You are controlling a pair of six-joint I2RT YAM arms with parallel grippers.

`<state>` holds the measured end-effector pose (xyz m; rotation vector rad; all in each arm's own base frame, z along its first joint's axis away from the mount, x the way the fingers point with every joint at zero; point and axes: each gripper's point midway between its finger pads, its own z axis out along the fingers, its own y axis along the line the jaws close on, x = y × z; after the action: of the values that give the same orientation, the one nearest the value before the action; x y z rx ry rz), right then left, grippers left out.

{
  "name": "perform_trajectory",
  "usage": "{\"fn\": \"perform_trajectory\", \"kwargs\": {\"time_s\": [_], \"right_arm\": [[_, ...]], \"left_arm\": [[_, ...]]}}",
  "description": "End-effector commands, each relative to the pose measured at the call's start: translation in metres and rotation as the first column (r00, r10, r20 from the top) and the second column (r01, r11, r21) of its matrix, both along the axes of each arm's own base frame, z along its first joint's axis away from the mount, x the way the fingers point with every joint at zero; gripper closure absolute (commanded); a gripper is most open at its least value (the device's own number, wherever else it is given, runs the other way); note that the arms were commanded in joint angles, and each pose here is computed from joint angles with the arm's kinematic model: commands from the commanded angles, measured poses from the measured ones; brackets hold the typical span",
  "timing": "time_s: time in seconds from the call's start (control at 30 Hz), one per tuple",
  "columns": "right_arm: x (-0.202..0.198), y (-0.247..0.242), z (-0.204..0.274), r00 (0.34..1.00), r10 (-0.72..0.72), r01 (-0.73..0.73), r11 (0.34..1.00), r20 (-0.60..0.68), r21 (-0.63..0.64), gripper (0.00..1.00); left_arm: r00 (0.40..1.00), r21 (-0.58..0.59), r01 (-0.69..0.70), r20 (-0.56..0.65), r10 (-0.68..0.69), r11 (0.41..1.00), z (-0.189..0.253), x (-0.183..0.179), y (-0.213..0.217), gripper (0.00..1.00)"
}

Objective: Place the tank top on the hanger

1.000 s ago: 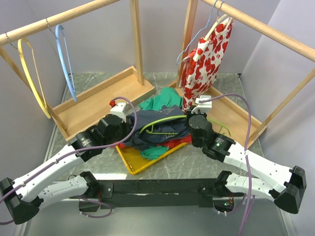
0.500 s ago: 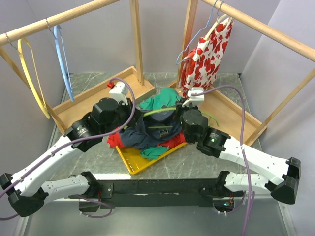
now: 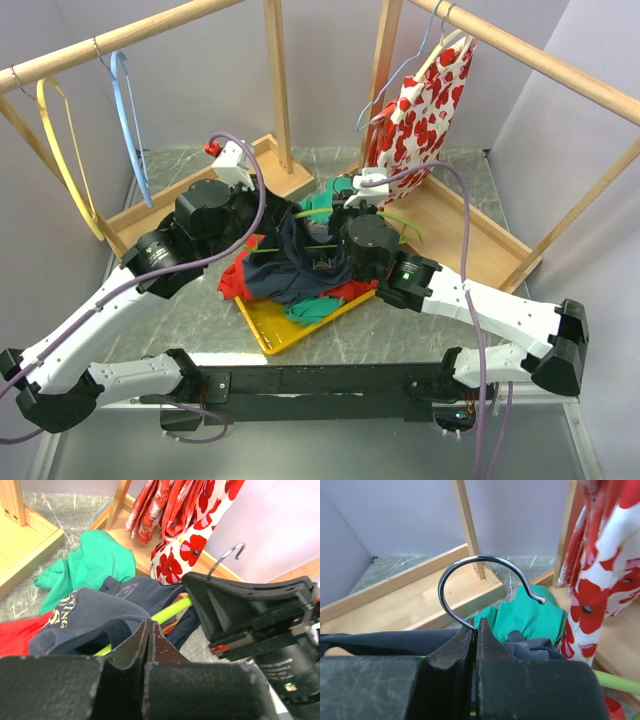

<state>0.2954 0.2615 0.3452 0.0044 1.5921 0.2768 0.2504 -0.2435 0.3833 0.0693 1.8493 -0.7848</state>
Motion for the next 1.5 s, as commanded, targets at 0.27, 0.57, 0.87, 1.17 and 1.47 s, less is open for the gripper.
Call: {"fn": "perform_trajectory", "kwargs": {"time_s": [0.27,0.57,0.87,1.17,1.47], "right_arm": [[-0.012,-0.01,0.072,0.992,0.028,-0.047,0.987,0.124,0.156,1.0],[-0.027,-0.002,0.074,0.979,0.162,-0.176,0.978,0.127,0.113,1.0],[-0.043,0.01,0.072,0.945,0.302,-0.313,0.947,0.123,0.072,1.0],[-0.044,0.015,0.071,0.938,0.326,-0.333,0.942,0.117,0.047,1.0],[-0.043,0.021,0.071,0.934,0.338,-0.344,0.938,0.115,0.04,1.0]], "left_arm": [[0.985,0.053,-0.002,0.17,-0.007,0.999,0.062,-0.008,0.028,0.21],[0.945,0.291,0.215,0.18,-0.275,0.932,0.039,-0.035,0.019,0.27],[0.865,0.409,0.406,0.116,-0.487,0.818,0.006,-0.057,0.004,0.26],[0.818,0.424,0.509,0.033,-0.574,0.749,-0.025,-0.071,-0.003,0.31],[0.811,0.407,0.535,-0.002,-0.586,0.74,-0.043,-0.072,-0.008,0.45]]}}
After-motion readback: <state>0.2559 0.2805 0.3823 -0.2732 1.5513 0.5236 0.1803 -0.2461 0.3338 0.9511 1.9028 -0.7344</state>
